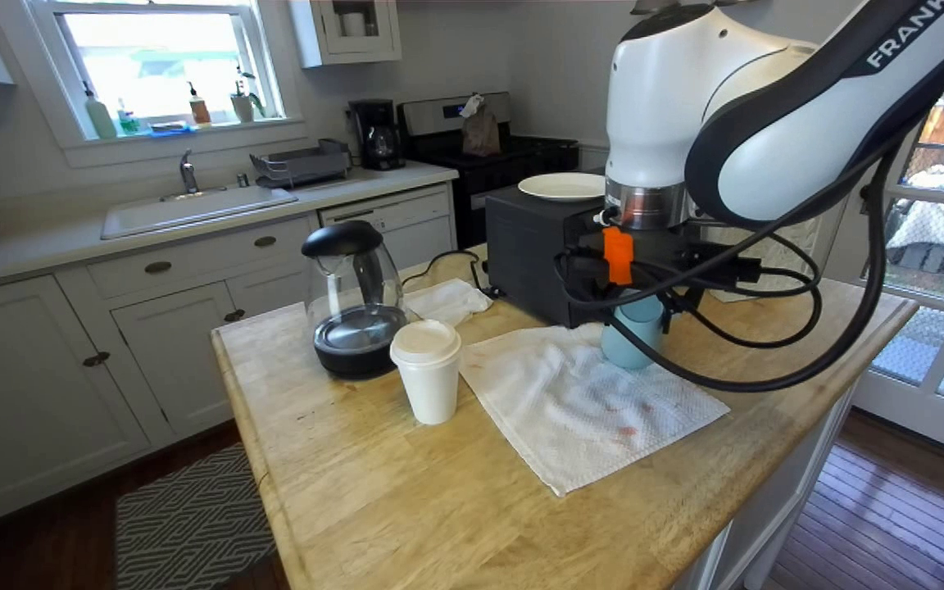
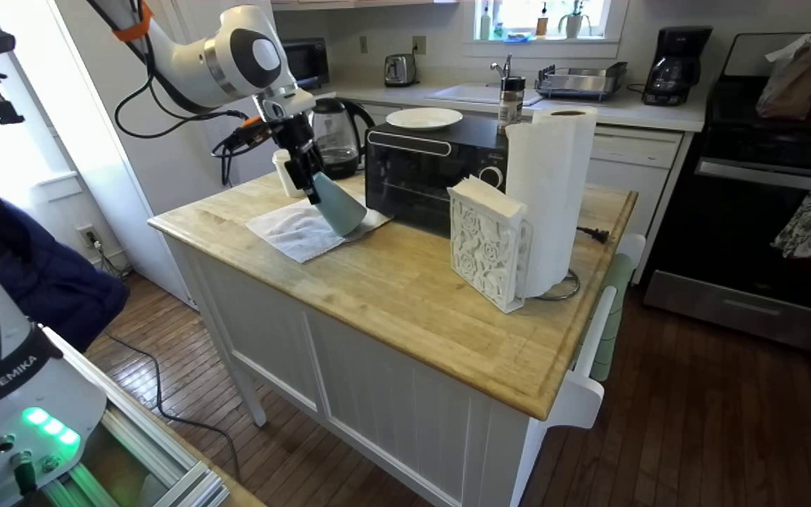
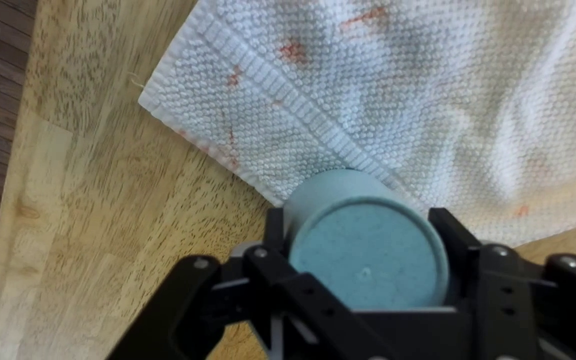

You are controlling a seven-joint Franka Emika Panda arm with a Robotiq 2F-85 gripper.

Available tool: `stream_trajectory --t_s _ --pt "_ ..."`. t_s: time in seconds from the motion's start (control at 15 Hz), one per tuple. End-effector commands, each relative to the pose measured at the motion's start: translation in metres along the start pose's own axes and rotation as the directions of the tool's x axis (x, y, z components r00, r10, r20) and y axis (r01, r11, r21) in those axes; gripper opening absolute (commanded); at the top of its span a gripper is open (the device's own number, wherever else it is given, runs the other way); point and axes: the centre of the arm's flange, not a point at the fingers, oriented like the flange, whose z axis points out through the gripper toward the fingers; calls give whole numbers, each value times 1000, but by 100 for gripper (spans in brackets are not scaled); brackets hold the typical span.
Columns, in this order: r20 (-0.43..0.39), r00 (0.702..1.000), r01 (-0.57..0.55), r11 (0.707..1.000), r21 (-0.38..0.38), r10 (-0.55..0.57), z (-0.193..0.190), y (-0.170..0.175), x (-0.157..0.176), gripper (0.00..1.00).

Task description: Turn the blue cup upright.

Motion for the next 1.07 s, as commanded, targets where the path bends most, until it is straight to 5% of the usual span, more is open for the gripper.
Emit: stream_trajectory --t_s 0.0,0.47,1.0 --pt "-16 1000 11 1000 12 -11 -5 12 -11 93" --pt "5 1000 13 1000 14 -13 -1 10 -12 100" --pt "167 982 79 996 35 -83 7 13 39 100"
